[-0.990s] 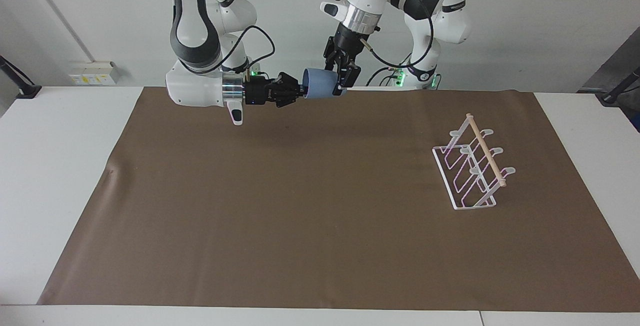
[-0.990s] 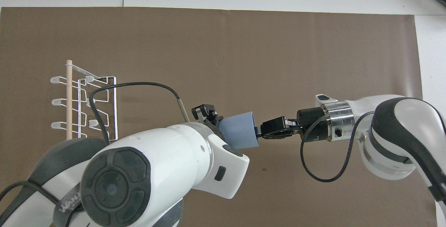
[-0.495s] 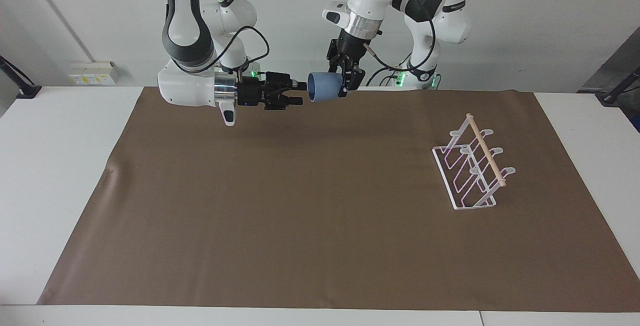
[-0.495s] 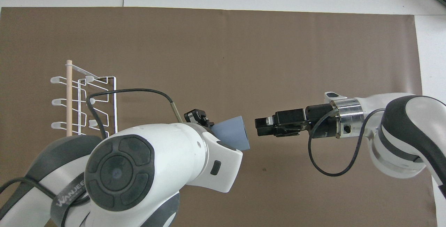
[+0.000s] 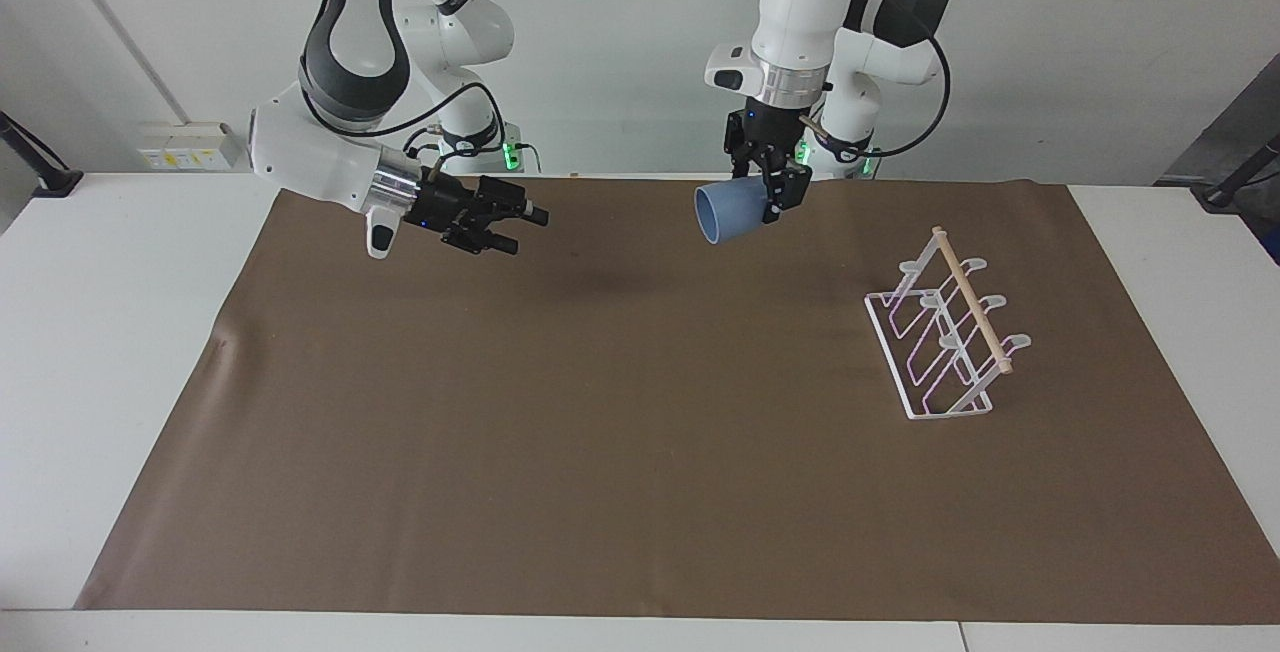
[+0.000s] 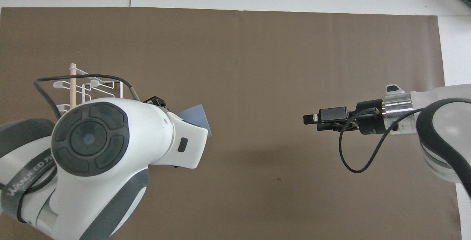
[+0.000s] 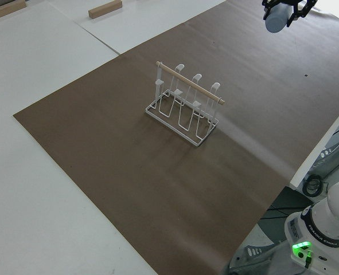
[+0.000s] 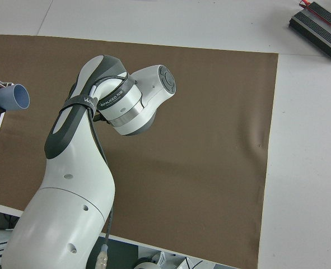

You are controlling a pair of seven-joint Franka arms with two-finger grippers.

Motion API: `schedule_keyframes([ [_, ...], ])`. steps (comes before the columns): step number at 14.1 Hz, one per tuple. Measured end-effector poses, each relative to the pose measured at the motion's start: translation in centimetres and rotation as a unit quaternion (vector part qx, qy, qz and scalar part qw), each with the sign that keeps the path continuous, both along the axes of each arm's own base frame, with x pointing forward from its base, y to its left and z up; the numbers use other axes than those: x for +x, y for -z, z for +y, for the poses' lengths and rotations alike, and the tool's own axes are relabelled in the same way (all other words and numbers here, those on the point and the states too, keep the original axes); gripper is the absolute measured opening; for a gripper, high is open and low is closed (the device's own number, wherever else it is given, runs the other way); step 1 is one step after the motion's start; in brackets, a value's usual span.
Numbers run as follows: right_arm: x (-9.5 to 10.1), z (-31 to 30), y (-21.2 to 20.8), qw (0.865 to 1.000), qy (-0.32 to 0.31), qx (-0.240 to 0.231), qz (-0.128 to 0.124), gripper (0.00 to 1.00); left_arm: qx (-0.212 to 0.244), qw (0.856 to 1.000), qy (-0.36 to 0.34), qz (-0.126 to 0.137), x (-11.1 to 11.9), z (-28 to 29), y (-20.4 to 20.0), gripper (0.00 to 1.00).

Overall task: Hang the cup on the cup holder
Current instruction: 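Open the right gripper and withdraw it while the left gripper pulls back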

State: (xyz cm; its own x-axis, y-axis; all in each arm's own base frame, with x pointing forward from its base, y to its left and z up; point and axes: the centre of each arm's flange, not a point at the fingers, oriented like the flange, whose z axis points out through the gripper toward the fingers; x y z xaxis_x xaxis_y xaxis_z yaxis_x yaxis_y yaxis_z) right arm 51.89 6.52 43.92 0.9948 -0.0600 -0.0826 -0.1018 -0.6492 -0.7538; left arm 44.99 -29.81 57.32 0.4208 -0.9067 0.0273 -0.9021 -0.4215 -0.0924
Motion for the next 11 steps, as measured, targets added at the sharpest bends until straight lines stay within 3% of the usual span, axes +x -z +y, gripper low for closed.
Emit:
schedule_keyframes([
  [4, 1.2, -1.6, 0.6, 0.987, 0.003, -0.152, -0.044, 1.00, 0.077, 0.997, -0.005, -0.001, 0.5, 2.5, -0.5, 0.77],
  [7, 1.9, -3.0, -0.3, 0.956, -0.042, -0.279, -0.082, 1.00, 0.137, 0.990, 0.000, -0.010, 1.1, 4.5, -0.5, 0.77],
  [9, 2.7, -3.6, -2.2, 0.935, -0.059, -0.333, -0.104, 1.00, 0.178, 0.984, 0.018, -0.020, 1.8, 5.9, -0.7, 0.77],
  [11, 3.3, -4.3, -4.2, 0.928, -0.057, -0.351, -0.113, 1.00, 0.208, 0.977, 0.027, -0.024, 3.0, 8.5, -1.0, 0.77],
])
